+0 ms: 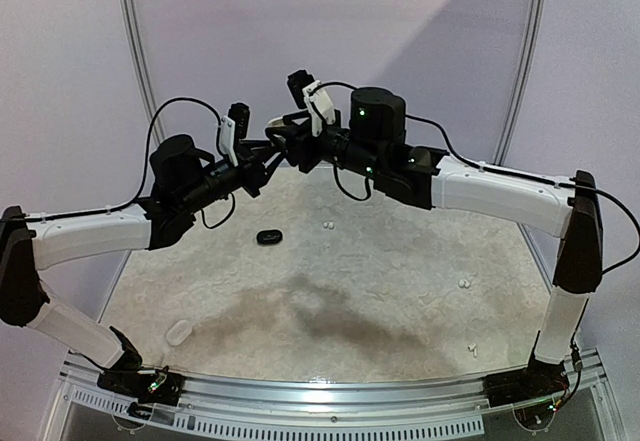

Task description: Insert the wireless bluetooth earbuds into the charging case

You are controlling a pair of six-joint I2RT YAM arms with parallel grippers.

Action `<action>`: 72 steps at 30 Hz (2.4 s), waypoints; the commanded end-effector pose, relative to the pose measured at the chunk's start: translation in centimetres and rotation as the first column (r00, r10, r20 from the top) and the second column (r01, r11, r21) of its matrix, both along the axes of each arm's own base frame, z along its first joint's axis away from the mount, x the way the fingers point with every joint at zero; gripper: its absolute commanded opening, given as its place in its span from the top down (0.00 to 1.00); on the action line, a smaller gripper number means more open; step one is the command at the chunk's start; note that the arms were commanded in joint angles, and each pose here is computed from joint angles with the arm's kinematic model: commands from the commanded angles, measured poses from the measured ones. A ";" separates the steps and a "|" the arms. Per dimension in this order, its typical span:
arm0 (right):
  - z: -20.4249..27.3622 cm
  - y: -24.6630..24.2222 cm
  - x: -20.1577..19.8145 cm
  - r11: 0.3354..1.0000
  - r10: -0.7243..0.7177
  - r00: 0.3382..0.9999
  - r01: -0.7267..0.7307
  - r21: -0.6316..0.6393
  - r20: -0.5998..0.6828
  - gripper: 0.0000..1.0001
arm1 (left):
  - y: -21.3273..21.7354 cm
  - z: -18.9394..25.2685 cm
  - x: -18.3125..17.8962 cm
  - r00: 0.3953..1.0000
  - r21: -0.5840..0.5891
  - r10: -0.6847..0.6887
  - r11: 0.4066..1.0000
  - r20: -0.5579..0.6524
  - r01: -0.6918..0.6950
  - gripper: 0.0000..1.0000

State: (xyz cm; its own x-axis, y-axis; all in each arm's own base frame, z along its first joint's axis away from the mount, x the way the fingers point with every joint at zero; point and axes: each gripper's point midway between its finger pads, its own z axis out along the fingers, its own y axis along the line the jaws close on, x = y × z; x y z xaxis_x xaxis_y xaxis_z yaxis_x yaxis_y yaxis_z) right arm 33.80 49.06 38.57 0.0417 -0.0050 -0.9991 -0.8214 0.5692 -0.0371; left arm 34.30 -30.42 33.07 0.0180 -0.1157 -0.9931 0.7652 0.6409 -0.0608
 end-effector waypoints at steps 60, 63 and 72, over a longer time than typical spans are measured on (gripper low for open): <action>-37.2 -37.5 -22.1 0.450 -0.886 -0.005 -0.246 -0.858 -0.463 0.55 | -0.4 0.5 -1.9 0.998 0.015 -0.060 0.998 0.017 0.059 1.00; -37.3 -37.4 -22.1 0.453 -0.885 -0.006 -0.244 -0.858 -0.465 0.57 | -0.4 0.5 -1.9 0.998 0.018 -0.059 0.998 0.022 0.059 1.00; -37.8 -37.7 -22.6 0.433 -0.896 -0.024 -0.272 -0.860 -0.443 0.69 | -0.2 0.6 -2.0 0.998 0.021 -0.058 0.998 0.030 0.058 1.00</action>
State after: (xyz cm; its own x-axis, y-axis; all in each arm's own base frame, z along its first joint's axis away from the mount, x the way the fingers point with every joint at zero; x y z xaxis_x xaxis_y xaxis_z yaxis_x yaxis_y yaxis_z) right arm 11.46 11.54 1.28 -0.9625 -0.1469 0.2280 -0.1736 0.9796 -0.1015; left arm 33.26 -30.61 33.27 0.0204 -0.0990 -0.9949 0.7901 0.6113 -0.0446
